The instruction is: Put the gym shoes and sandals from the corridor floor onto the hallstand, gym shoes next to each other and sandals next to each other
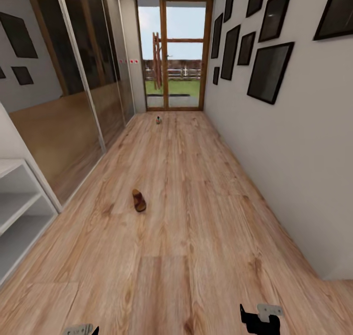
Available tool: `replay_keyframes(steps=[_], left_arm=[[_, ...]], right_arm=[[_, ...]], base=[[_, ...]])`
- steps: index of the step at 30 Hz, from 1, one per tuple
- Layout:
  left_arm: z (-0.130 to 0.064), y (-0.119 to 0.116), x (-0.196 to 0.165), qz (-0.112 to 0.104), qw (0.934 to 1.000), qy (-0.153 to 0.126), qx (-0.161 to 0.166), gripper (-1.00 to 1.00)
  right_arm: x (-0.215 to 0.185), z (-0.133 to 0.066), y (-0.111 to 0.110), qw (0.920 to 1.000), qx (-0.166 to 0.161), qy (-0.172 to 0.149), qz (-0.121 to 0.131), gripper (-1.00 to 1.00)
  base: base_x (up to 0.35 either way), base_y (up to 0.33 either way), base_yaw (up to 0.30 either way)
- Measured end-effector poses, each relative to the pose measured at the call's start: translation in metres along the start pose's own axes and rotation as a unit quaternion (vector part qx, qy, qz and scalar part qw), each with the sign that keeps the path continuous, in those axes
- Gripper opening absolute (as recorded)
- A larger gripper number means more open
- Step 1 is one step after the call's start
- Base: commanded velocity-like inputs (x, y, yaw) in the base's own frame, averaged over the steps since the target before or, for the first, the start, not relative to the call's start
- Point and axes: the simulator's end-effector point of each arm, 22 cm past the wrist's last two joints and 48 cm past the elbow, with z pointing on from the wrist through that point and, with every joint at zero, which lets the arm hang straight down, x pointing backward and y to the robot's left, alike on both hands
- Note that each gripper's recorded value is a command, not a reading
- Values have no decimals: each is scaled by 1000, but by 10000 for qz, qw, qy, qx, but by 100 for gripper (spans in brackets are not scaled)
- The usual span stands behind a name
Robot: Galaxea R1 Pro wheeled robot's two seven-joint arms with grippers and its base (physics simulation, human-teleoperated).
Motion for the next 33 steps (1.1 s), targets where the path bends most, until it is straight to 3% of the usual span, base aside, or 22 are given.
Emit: replay_keyframes(steps=[33], left_arm=[[0, 0, 0, -1, 10000, 4, 0, 100]], right_arm=[[0, 0, 0, 10000, -12, -3, -8, 100]], base=[[304, -126, 0]])
